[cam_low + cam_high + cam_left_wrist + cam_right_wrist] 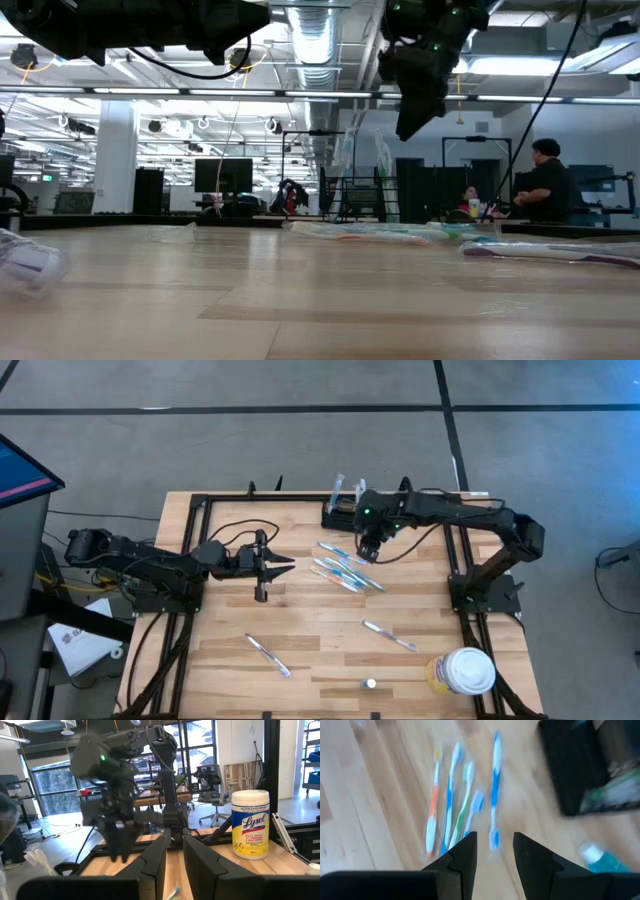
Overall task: Pick & Place toothbrushing station
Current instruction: Put the blue toothbrush into the mesh organizer
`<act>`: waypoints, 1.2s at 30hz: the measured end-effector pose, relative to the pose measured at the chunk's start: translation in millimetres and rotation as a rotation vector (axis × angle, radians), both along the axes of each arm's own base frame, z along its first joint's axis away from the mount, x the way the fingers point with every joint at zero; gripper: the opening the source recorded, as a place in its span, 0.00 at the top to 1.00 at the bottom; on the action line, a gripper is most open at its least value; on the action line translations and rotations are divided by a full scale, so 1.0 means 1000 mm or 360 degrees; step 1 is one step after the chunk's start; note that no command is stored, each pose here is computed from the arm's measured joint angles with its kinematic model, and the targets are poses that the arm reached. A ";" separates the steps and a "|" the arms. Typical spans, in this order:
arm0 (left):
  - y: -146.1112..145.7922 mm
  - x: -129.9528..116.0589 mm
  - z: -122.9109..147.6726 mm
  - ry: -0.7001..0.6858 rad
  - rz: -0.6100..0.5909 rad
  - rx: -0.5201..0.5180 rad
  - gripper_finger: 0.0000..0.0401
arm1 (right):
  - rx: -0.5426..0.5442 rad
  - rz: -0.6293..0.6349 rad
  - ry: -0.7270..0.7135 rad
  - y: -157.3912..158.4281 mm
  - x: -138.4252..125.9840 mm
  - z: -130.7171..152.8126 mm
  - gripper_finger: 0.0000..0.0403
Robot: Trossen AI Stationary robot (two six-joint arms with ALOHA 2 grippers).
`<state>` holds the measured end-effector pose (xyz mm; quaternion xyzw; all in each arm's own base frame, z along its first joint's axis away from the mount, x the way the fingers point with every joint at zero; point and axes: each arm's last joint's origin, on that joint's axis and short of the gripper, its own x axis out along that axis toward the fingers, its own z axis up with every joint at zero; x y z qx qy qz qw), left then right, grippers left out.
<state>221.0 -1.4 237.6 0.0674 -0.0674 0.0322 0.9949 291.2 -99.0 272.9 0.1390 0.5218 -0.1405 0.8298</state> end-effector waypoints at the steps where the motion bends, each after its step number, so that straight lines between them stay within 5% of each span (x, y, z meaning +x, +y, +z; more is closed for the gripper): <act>1: 0.000 0.000 0.000 0.0000 0.0000 0.0000 0.84 | 0.0020 -0.0009 0.0040 0.002 -0.002 -0.002 0.71; 14: 0.000 0.000 0.000 0.0003 -0.0001 0.0000 0.84 | 0.0108 0.0097 0.0354 0.021 0.023 -0.049 0.71; 21: 0.000 0.000 0.000 0.0005 -0.0001 0.0000 0.84 | -0.0012 0.0061 0.0493 0.016 0.031 -0.071 0.71; 36: 0.000 0.000 0.000 0.0006 -0.0001 -0.0001 0.84 | -0.0130 0.0097 0.0413 0.008 0.043 -0.080 0.71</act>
